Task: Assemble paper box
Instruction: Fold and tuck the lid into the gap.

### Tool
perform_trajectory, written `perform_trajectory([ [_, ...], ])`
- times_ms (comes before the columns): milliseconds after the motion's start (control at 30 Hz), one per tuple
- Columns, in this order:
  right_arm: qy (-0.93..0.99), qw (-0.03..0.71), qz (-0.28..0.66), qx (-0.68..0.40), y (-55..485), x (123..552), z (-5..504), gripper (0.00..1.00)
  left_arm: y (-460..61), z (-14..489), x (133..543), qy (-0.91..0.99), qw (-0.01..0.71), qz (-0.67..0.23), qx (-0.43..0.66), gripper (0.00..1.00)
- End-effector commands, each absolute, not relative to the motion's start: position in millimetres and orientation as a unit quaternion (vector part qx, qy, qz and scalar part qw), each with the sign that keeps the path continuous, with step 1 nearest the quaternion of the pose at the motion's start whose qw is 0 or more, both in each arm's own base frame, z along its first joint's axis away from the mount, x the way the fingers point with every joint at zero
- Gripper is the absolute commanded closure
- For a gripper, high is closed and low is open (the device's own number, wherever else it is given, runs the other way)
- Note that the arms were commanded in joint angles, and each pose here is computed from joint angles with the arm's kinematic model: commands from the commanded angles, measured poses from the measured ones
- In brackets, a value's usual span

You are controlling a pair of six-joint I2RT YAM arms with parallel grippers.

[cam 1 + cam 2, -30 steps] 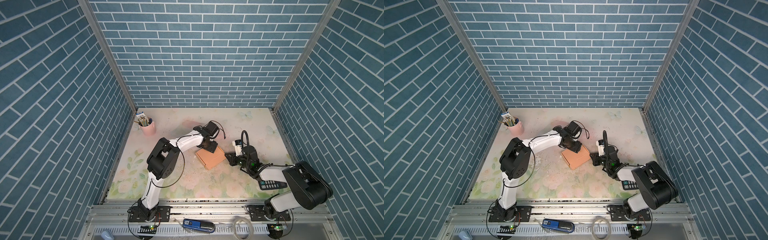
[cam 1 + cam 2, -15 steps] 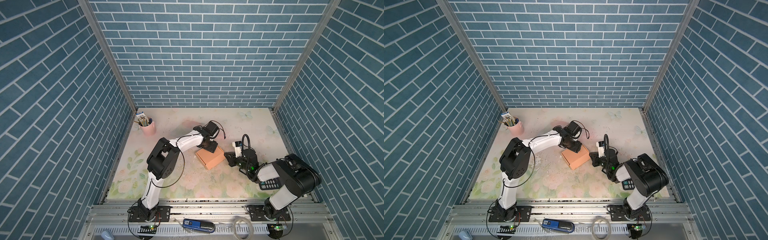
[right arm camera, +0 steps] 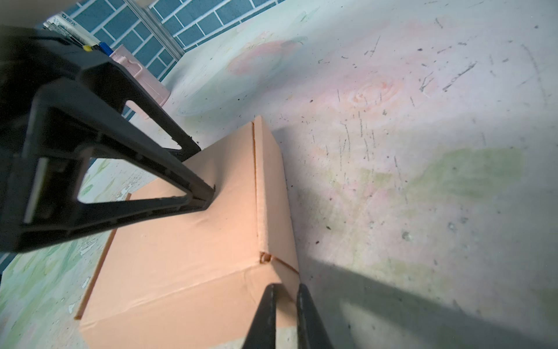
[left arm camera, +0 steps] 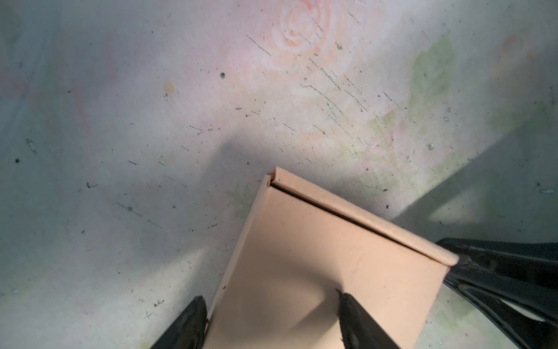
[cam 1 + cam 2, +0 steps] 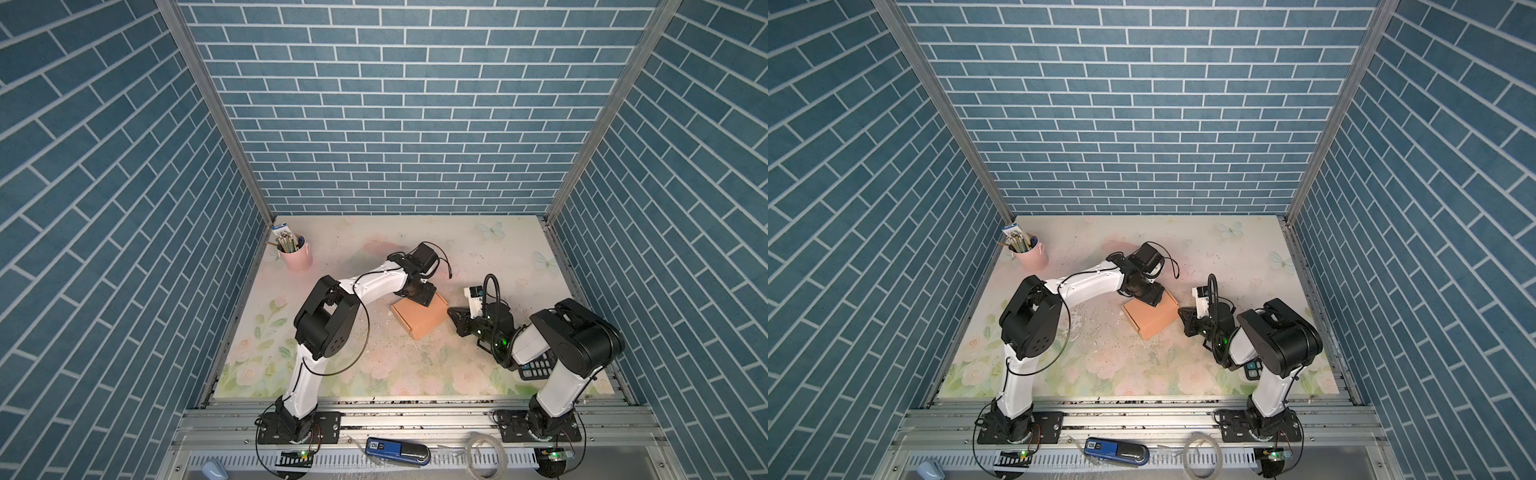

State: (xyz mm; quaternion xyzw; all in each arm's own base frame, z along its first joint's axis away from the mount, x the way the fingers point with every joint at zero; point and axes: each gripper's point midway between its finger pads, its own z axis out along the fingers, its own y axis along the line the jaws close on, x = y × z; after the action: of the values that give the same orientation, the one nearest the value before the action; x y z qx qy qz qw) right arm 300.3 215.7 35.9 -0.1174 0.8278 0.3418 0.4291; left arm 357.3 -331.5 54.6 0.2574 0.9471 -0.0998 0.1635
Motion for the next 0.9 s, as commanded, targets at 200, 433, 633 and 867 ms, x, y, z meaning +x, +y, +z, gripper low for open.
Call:
perform_trajectory([
  [200, 0.858, 0.405, 0.303, -0.091, 204.0, 304.2, 30.1, 0.84, -324.9, 32.5, 337.0, 0.952, 0.114, -0.073, 0.273, 0.29],
  [433, 0.859, 0.402, 0.308, -0.082, 204.8, 303.8, 34.1, 0.84, -326.8, 59.6, 352.9, 0.955, 0.136, -0.092, 0.249, 0.28],
  [633, 0.863, 0.397, 0.302, -0.082, 203.5, 302.1, 34.5, 0.84, -306.0, 97.3, 360.6, 0.957, 0.177, -0.111, 0.202, 0.26],
  [867, 0.872, 0.381, 0.296, -0.079, 207.3, 305.7, 27.8, 0.84, -276.5, 106.3, 344.9, 0.961, 0.187, -0.101, 0.178, 0.26],
])
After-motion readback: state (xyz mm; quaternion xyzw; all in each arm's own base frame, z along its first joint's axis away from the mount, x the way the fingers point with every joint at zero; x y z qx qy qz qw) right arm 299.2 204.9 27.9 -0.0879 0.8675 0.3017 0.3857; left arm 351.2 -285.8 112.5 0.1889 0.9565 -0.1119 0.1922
